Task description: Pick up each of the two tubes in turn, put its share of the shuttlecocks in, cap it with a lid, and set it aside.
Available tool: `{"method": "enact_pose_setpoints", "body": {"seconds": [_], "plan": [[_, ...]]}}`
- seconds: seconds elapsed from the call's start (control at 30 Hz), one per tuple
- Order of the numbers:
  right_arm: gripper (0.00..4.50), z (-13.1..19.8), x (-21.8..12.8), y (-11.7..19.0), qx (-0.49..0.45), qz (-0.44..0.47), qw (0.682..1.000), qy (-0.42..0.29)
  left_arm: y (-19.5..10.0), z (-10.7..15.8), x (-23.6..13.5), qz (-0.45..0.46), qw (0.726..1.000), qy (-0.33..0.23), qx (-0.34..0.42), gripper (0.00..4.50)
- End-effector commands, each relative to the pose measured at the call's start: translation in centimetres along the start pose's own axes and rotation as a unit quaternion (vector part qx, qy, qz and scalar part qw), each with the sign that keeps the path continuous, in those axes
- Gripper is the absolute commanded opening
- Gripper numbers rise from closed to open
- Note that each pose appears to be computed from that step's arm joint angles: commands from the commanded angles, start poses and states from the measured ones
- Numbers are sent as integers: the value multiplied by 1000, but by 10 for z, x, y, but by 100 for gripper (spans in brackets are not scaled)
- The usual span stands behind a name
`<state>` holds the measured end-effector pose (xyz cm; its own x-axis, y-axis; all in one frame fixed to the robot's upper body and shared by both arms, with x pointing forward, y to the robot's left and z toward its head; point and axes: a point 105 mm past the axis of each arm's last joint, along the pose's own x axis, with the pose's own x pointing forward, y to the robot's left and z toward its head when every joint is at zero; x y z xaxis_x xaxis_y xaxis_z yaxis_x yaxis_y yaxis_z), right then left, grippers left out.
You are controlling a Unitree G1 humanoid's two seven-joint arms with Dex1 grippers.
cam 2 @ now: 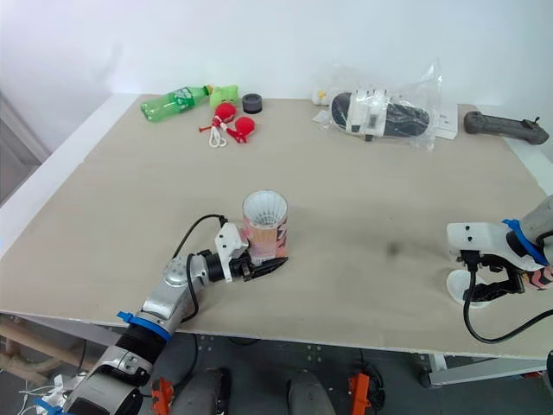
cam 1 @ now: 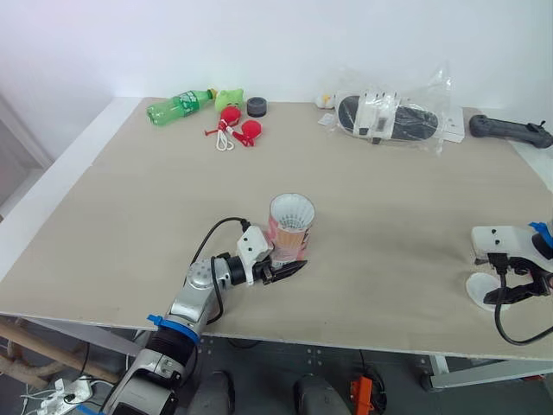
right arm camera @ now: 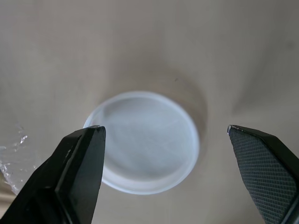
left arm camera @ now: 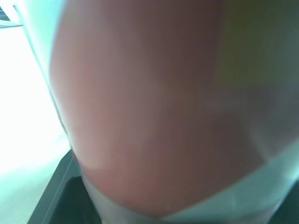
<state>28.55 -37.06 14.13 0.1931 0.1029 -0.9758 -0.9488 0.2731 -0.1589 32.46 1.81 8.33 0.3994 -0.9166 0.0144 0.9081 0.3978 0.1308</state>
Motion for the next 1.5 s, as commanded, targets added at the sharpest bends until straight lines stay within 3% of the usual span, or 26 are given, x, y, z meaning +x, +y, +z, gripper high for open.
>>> {"method": "enact_pose_setpoints", "body": {"seconds": [0.03,0.17,0.2,0.23,0.33,0.53,0.67,0.83,1.0,1.2,1.5], "plan": [[378,-4,-2,-3,1,-8,1000,7,-4,-33,-12,6,998,52,-34,287],[209,-5,4,-4,3,-7,1000,5,-4,-33,-12,6,998,52,-35,287],[186,-5,5,-4,3,-6,1000,5,-4,-33,-12,6,998,51,-36,287],[126,-5,6,-4,4,-6,1000,4,-5,-33,-12,6,998,51,-36,287],[4,-5,9,-5,6,-6,1000,2,-5,-33,-11,5,998,50,-35,287],[4,-4,10,-6,3,-4,1000,-3,-5,-31,-11,4,998,49,-32,287],[4,17,-7,-8,-40,-4,999,-30,-4,-30,-10,2,998,50,-31,287],[4,107,-54,0,-136,-31,979,-149,-4,-26,-6,-4,999,44,-25,287],[4,206,-110,18,-232,-36,929,-285,-3,-26,1,-12,999,45,-26,287],[4,286,-147,17,-330,-56,881,-334,-3,-26,6,-28,998,49,-23,287],[4,318,-136,16,-367,-31,876,-311,-4,-28,5,-34,998,53,-19,287]]}}
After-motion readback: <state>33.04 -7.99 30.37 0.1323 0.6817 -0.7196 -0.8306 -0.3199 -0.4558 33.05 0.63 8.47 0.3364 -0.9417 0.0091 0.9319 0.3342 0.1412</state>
